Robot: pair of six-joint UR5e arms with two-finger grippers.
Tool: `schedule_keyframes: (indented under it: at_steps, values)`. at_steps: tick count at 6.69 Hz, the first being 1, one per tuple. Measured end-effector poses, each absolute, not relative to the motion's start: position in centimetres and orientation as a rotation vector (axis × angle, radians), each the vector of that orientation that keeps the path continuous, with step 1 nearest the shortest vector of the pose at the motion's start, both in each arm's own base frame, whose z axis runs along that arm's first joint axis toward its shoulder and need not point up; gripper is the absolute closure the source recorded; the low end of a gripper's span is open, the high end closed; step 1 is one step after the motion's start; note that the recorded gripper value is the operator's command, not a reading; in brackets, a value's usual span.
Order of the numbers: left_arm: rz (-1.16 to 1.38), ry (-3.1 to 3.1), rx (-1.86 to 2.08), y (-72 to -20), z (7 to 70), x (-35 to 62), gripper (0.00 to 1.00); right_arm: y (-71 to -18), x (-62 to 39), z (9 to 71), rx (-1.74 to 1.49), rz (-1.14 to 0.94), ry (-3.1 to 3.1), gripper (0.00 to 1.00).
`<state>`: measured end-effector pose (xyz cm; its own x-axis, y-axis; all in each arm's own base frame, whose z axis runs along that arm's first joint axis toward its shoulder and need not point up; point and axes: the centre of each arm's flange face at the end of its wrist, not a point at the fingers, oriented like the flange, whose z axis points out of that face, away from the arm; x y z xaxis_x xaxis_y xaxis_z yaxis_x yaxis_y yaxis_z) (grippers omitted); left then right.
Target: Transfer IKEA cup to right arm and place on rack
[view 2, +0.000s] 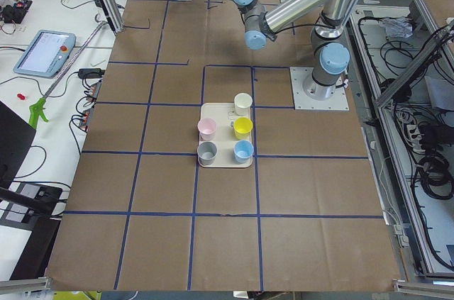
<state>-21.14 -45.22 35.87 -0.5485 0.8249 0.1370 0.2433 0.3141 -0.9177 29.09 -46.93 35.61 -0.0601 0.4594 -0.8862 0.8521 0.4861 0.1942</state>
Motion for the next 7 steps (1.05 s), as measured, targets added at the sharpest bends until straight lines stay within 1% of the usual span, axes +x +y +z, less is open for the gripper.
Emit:
schedule_keyframes:
  at_steps: [1, 3, 4, 5, 6, 7]
  values:
    - [1.224, -1.972, -0.942, -45.22, 35.86, -21.13, 0.97, -46.81, 29.28, 35.57, 1.127, -0.47, 1.697, 0.23]
    - [1.224, -1.973, -0.941, -45.23, 35.88, -21.13, 0.97, -46.69, 29.57, 35.56, 1.118, -0.46, 1.701, 0.4]
    - [1.225, -1.973, -0.941, -45.21, 35.92, -21.12, 0.89, -46.68, 29.61, 35.57, 1.115, -0.457, 1.701, 0.46]
    - [1.225, -1.974, -0.94, -45.22, 35.91, -21.12, 0.67, -46.66, 29.64, 35.57, 1.112, -0.456, 1.702, 0.54]
    - [1.222, -1.977, -0.931, -45.25, 35.94, -21.11, 0.41, -46.65, 29.66, 35.58, 1.108, -0.457, 1.704, 0.56]
    - [1.217, -1.982, -0.905, -45.35, 36.07, -21.06, 0.22, -46.63, 29.68, 35.63, 1.105, -0.459, 1.706, 0.59]
